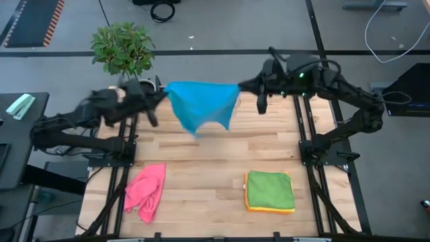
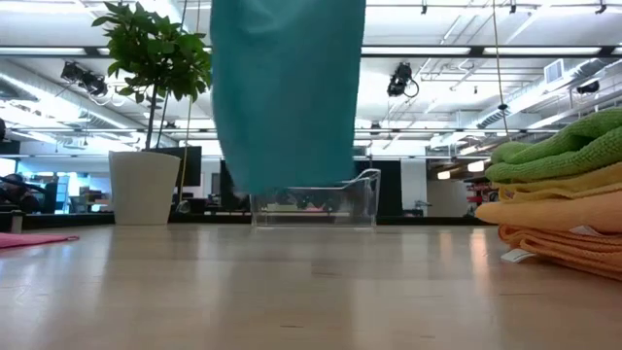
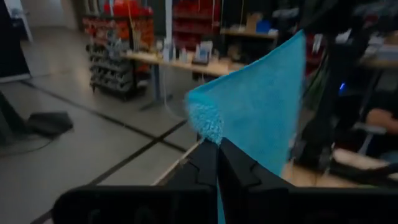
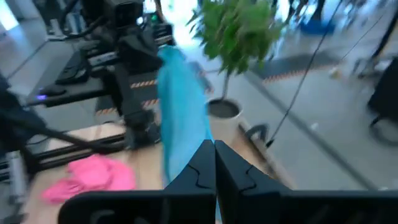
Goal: Fold microfiber towels
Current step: Fold the blue towel on the table
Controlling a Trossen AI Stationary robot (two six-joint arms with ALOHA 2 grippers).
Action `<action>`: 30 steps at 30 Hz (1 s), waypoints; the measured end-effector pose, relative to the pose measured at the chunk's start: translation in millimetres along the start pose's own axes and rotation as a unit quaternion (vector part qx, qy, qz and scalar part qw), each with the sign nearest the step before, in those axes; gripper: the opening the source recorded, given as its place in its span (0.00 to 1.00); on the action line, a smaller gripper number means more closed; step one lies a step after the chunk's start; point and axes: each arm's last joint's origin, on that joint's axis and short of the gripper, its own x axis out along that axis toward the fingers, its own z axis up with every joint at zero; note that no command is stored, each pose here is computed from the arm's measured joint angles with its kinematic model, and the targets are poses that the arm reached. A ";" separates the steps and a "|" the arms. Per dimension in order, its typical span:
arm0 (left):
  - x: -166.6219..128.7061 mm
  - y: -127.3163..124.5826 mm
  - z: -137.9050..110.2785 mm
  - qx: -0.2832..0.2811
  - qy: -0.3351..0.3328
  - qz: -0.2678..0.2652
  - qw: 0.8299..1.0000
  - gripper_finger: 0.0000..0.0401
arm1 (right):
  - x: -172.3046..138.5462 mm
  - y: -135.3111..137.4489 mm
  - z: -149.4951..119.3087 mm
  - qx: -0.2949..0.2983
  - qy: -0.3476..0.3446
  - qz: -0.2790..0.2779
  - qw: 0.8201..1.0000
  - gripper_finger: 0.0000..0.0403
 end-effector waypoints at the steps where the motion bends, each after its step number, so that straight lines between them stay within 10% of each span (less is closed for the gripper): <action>1: -6.3 4.9 3.2 -0.003 -0.011 -0.003 1.000 0.02 | -1.8 -1.6 3.9 -0.013 -0.007 0.000 1.000 0.00; 8: -33.3 7.5 -5.3 -0.042 0.058 -0.192 0.979 0.01 | 12.0 25.3 -16.1 -0.019 0.049 0.117 0.992 0.00; 14: -42.0 -20.7 -68.5 -0.091 0.304 -0.311 0.896 0.01 | 40.5 107.2 -118.8 0.059 0.176 0.195 0.963 0.00; 20: -51.3 -73.9 -164.1 -0.194 0.358 -0.372 0.834 0.01 | 42.5 168.8 -226.1 0.215 0.183 0.191 0.940 0.00; 24: -66.6 -92.2 -214.8 -0.261 0.343 -0.350 0.831 0.01 | 40.0 188.3 -262.4 0.280 0.174 0.144 0.933 0.00; 30: -67.5 -85.5 -233.3 -0.271 0.329 -0.230 0.875 0.01 | 58.7 174.5 -265.9 0.301 0.180 0.044 0.935 0.00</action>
